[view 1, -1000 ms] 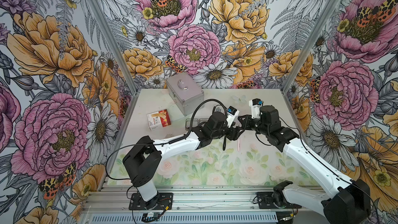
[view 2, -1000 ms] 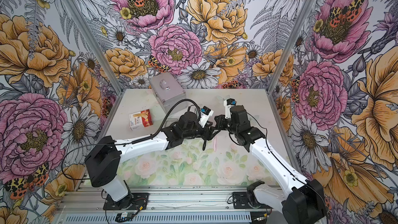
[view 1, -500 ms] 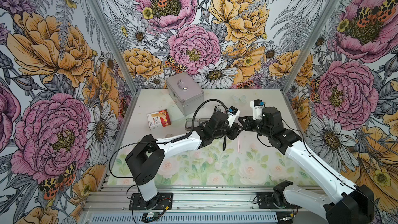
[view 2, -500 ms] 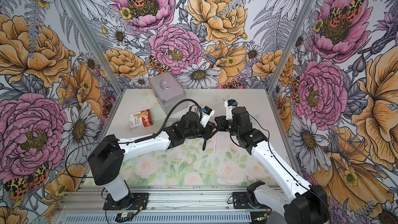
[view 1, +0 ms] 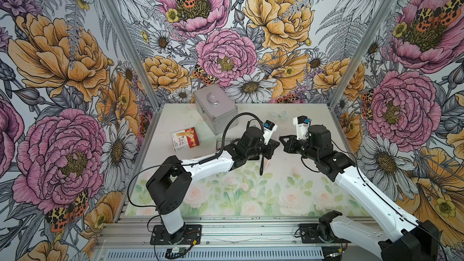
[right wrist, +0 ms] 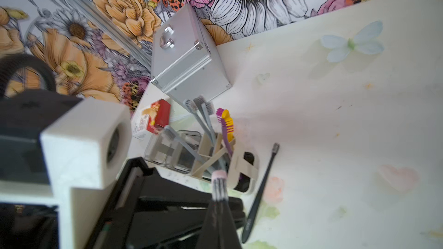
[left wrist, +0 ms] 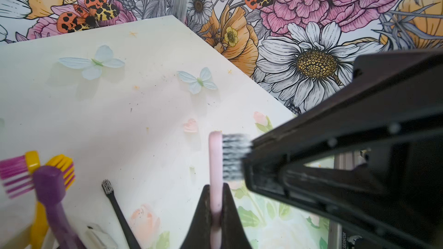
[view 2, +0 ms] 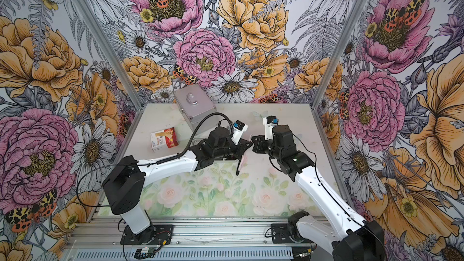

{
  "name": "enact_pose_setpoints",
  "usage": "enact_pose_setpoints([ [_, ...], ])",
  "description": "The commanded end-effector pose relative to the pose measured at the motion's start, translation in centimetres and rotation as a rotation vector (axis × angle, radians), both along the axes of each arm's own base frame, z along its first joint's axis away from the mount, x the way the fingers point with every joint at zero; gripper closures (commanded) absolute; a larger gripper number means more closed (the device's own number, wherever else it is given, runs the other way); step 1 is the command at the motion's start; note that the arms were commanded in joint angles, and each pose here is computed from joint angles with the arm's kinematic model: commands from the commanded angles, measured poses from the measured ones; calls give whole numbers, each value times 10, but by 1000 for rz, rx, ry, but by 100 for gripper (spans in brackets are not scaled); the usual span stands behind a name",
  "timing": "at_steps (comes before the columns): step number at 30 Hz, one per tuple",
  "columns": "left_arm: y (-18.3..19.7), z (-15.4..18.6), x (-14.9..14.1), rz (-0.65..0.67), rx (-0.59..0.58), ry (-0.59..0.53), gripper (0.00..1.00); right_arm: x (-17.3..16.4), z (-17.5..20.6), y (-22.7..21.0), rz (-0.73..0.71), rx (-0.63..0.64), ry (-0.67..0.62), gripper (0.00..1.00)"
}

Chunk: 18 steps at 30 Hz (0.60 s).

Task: Place the toothbrush into the toothbrush holder
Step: Pick up the toothbrush from the center of the board.

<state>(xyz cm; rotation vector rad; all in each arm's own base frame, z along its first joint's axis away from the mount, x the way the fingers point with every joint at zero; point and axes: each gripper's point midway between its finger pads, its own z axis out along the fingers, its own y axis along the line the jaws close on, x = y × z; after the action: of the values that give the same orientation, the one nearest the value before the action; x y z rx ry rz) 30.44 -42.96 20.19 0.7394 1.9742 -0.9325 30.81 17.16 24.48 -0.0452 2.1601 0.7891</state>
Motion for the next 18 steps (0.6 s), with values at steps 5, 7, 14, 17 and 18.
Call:
enact_pose_setpoints([
  [5,-3,24,-2,-24,-69,-40,100,-8,3,-7,-9,-6,-6,98],
  [7,0,28,-2,-19,-72,-55,100,-10,5,-11,-20,-14,-13,95],
  [14,16,50,4,35,-43,-185,100,-15,12,-23,-58,-33,-39,70],
  [17,28,63,11,88,-20,-262,100,-17,11,-27,-68,-48,-39,63],
  [18,31,67,13,104,-17,-287,100,-16,9,-29,-73,-55,-36,61],
])
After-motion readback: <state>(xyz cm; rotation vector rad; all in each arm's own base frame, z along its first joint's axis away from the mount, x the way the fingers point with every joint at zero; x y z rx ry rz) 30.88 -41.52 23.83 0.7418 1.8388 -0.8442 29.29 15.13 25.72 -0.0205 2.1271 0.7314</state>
